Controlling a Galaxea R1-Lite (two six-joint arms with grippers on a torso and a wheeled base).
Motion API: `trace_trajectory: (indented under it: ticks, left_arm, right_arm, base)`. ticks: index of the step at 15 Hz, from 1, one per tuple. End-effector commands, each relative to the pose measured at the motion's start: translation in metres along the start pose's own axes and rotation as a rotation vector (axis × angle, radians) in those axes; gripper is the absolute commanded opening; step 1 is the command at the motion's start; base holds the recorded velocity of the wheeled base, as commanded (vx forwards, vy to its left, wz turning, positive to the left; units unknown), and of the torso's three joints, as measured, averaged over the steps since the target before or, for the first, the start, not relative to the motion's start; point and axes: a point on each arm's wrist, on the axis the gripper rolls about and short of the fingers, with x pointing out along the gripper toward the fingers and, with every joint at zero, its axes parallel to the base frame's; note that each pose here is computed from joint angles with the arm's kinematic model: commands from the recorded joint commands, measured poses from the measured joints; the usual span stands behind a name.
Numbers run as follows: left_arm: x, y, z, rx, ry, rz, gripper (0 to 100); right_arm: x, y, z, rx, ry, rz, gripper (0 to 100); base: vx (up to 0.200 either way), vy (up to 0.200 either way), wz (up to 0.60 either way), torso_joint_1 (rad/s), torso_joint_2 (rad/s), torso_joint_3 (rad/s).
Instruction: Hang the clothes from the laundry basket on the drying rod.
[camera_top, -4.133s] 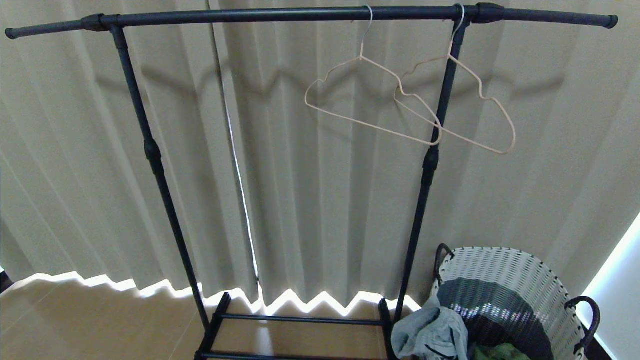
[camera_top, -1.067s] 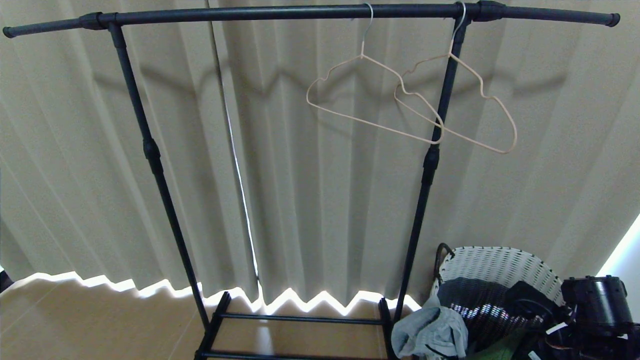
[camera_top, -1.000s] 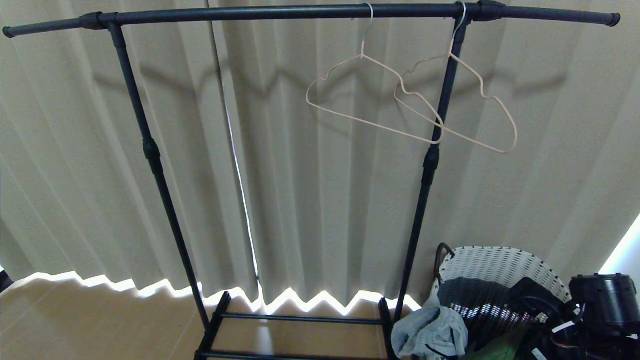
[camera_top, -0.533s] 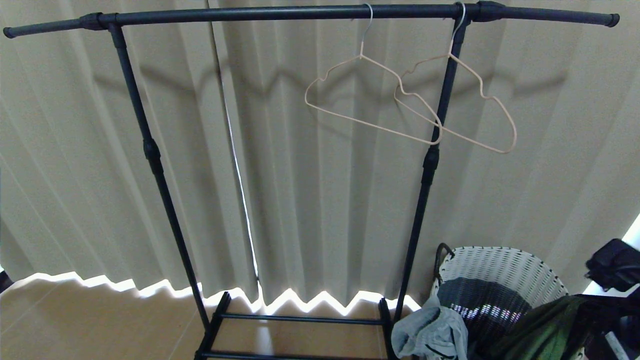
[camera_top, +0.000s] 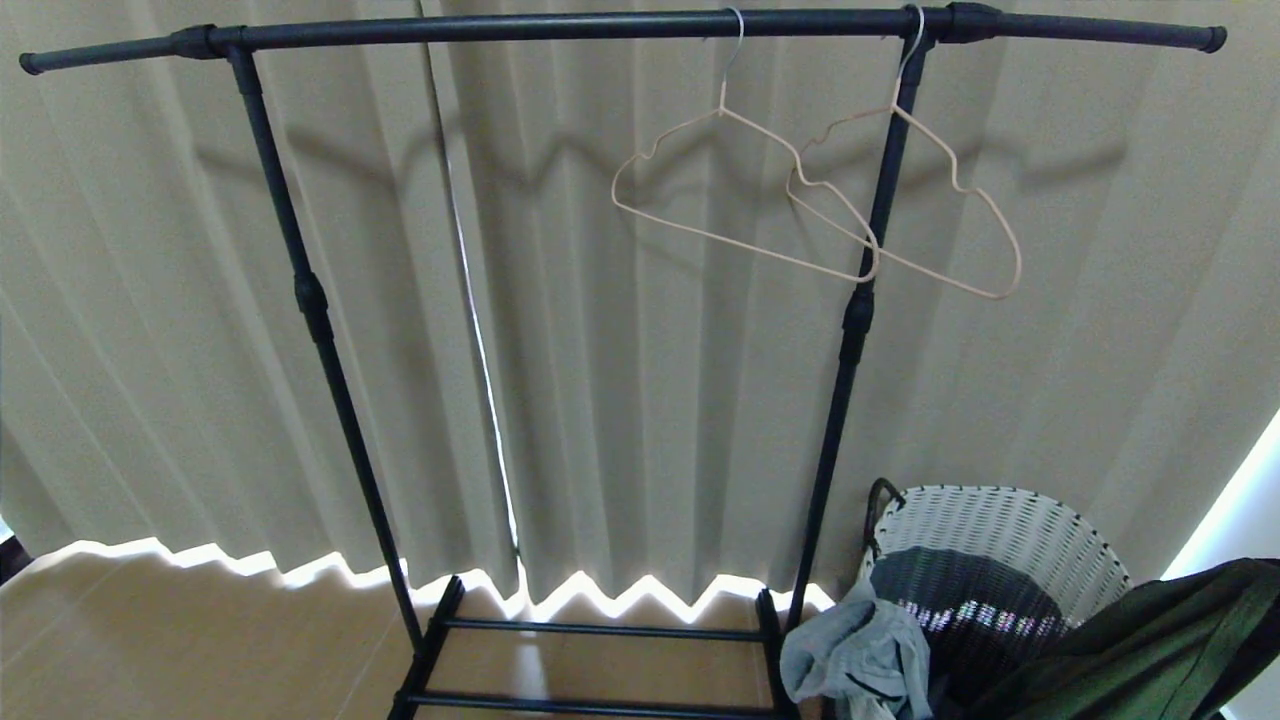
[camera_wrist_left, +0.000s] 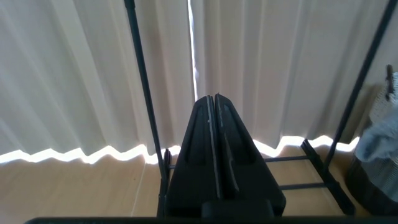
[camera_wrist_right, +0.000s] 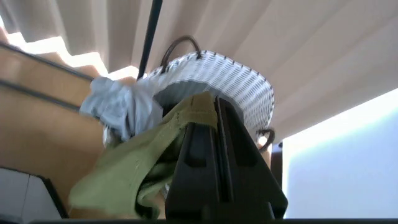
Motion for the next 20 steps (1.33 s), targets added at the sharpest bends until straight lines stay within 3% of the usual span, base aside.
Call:
trace_trajectory:
  ticks: [1,7,17,20]
  left_arm:
    - [0.0001,0.0,0.0001,0.001,0.0,0.0,0]
    - [0.0001,0.0,0.0001,-0.001,0.0,-0.001,0]
    - [0.0001,0.0,0.0001,-0.001,0.0,0.0,0]
    - [0.0002,-0.0001,0.0001,0.013,0.001,-0.005,0]
  right_arm:
    - [-0.0059,0.0014,-0.004,-0.001,-0.023,-0.004,0]
    - [-0.0042,0.004,-0.0067,-0.01,-0.021,0.018,0]
    - [-0.004,0.0049,-0.0065,-0.015,-0.022,0.031,0]
    - [-0.0048,0.0069,-0.0025,-0.031,-0.053,0.076,0]
  base:
    - [-0.2,0.0,0.0,0.002,0.0,0.012]
    - [-0.033,0.0,0.0,-0.001,0.0,0.0]
    - [0.0,0.2,0.0,0.001,0.0,0.0]
    - [0.0,0.0,0.0,0.0,0.0,0.0]
